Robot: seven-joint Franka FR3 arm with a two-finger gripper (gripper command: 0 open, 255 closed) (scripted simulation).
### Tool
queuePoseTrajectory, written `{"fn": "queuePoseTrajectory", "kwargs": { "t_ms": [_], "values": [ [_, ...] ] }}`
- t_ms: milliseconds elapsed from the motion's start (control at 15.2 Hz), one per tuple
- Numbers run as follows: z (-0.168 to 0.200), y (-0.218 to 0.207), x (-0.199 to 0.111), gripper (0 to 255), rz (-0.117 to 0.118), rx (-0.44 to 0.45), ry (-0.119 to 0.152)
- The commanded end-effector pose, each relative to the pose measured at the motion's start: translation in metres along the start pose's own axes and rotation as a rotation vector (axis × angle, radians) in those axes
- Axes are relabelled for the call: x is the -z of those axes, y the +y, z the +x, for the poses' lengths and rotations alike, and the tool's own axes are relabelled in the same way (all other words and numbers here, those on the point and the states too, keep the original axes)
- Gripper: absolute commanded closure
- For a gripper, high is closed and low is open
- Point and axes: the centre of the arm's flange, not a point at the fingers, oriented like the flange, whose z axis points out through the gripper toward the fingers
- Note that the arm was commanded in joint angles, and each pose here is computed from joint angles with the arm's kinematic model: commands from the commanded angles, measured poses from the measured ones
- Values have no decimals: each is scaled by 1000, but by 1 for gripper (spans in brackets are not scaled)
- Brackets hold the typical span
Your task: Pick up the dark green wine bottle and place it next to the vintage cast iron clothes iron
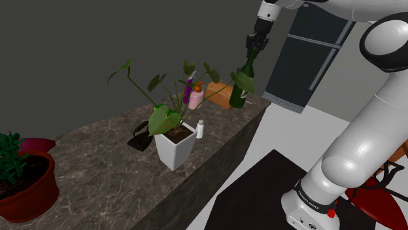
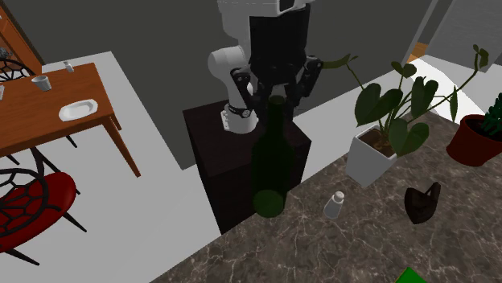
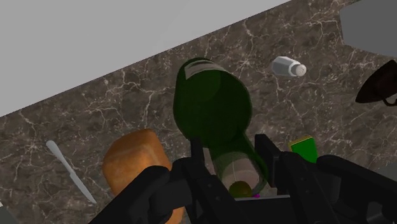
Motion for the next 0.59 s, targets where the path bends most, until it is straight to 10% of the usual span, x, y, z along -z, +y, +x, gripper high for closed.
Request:
{"fn": "queuePoseTrajectory", "kwargs": {
  "t_ms": [0,528],
  "values": [
    [0,0,7,255,0,0,0],
    [13,-105,3,255,0,0,0]
  ]
}}
